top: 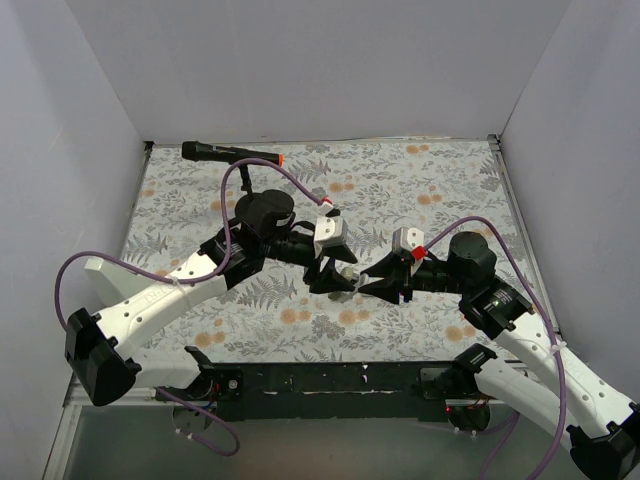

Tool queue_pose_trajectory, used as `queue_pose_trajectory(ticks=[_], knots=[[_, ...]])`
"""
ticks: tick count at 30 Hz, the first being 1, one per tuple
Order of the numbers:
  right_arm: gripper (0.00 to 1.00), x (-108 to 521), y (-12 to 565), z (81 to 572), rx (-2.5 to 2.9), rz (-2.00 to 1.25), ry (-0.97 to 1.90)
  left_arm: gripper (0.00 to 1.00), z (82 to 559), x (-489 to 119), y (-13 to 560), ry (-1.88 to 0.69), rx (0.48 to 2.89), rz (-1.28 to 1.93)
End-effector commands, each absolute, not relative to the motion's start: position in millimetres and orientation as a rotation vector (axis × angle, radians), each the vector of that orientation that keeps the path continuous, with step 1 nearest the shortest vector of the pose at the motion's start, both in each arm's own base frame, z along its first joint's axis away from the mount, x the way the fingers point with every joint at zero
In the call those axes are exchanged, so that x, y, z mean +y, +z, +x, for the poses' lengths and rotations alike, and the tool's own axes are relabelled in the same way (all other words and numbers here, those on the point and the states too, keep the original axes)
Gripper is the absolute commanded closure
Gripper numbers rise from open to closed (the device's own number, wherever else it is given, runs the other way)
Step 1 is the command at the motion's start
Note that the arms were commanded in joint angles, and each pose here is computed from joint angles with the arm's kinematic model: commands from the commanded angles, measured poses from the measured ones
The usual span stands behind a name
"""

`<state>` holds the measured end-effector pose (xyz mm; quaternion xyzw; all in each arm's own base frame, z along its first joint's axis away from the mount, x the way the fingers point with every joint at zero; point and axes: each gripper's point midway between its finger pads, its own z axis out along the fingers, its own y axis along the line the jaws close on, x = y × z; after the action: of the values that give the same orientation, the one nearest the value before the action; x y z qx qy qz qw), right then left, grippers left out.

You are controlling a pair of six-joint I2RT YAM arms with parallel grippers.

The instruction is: Load the staples into the stapler

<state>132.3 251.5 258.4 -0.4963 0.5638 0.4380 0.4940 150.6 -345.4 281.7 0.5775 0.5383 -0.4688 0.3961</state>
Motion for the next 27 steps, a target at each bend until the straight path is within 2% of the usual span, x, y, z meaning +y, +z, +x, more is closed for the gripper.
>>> queue_pose_trajectory(ticks=[1, 9, 11, 13, 14, 17, 20, 27], knots=[[0.99, 253.3, 285.6, 133.6, 1.270, -1.199, 1.036, 0.45, 143.6, -343.2, 296.7, -1.213, 1.309, 1.495], [0.99, 252.6, 288.2, 134.1, 1.262, -1.190, 1.029, 0.55, 144.3, -343.2, 291.3, -1.214, 1.334, 1.497], [0.99, 252.7, 287.8, 134.5, 1.266, -1.189, 1.029, 0.64, 144.8, -342.9, 290.3, -1.214, 1.339, 1.497], [0.99, 252.9, 287.7, 134.8, 1.266, -1.189, 1.029, 0.68, 144.9, -343.1, 290.8, -1.211, 1.339, 1.495], [0.99, 252.9, 287.0, 135.0, 1.268, -1.188, 1.028, 0.76, 145.8, -343.1, 290.6, -1.206, 1.341, 1.493], [0.99, 251.4, 286.4, 136.8, 1.272, -1.177, 1.013, 0.90, 150.9, -341.7, 290.3, -1.172, 1.354, 1.473], [0.99, 249.3, 288.6, 138.9, 1.267, -1.156, 0.991, 0.99, 157.2, -337.6, 295.8, -1.135, 1.349, 1.430], [0.99, 244.8, 294.7, 142.3, 1.233, -1.113, 0.957, 1.00, 184.6, -288.5, 323.5, -1.182, 1.296, 1.233]])
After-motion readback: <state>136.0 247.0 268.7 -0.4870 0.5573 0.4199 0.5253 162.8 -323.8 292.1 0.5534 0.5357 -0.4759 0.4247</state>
